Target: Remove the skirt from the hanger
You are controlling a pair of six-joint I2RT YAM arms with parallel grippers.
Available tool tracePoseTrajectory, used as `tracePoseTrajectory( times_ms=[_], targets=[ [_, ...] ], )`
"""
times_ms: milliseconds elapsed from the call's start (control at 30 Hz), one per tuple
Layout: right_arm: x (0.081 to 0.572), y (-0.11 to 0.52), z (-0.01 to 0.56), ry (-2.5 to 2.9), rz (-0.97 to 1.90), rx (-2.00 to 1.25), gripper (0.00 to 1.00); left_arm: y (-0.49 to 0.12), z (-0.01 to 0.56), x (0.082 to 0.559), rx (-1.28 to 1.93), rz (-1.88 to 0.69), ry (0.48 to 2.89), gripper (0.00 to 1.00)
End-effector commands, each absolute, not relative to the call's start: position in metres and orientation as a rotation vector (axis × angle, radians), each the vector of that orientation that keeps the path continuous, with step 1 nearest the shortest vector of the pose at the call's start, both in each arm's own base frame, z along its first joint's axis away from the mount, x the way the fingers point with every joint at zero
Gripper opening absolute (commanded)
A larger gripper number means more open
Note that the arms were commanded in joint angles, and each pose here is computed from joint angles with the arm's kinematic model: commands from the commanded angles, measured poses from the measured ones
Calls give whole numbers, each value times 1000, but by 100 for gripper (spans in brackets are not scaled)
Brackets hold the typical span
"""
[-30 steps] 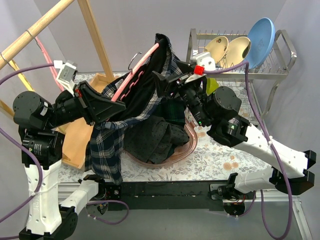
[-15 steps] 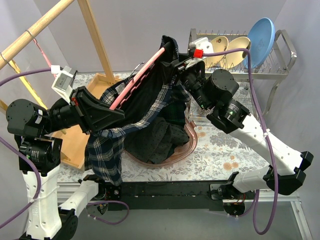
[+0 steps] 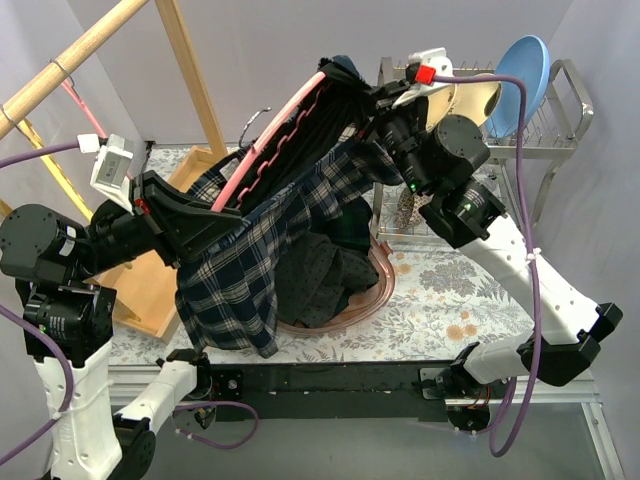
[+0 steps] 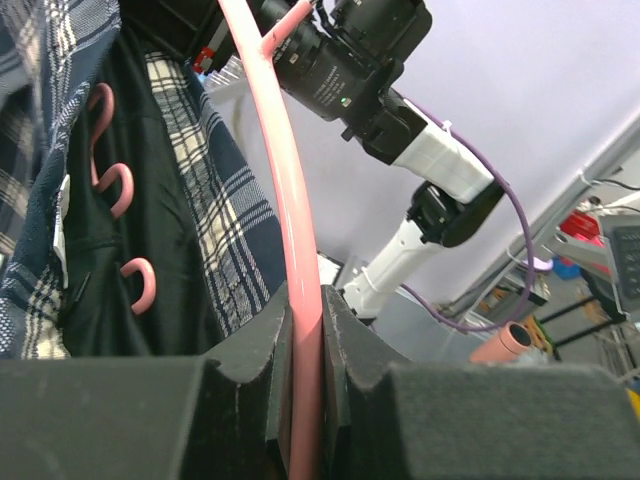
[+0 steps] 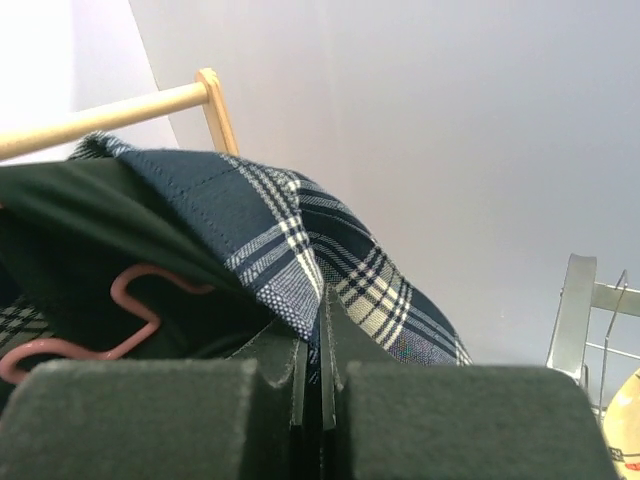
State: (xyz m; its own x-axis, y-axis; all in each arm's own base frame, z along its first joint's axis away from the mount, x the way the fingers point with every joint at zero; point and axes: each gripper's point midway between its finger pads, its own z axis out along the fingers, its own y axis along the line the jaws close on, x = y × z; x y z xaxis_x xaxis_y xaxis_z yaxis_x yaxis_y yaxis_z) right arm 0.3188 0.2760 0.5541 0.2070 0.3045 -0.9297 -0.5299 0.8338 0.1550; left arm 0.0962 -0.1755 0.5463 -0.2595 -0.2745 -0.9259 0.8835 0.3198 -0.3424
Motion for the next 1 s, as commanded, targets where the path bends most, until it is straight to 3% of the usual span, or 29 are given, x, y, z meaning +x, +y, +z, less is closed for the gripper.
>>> tracePoseTrajectory(
  times_ms=[0,533,800,967],
  targets=[
    [352,236,564,1240,513,-69,1,-165,581,66,650,-1089,1214,0],
    [408,241,508,1482,433,-87,1,-138,642,17,511,-1007,1000,0],
    [355,306,524,1431,789,-481,1,-142,631,34,529,-1001,1035,0],
    [297,293,593,1192,1006,-440,1,-156,590,72,577,-1018,1176,0]
  ],
)
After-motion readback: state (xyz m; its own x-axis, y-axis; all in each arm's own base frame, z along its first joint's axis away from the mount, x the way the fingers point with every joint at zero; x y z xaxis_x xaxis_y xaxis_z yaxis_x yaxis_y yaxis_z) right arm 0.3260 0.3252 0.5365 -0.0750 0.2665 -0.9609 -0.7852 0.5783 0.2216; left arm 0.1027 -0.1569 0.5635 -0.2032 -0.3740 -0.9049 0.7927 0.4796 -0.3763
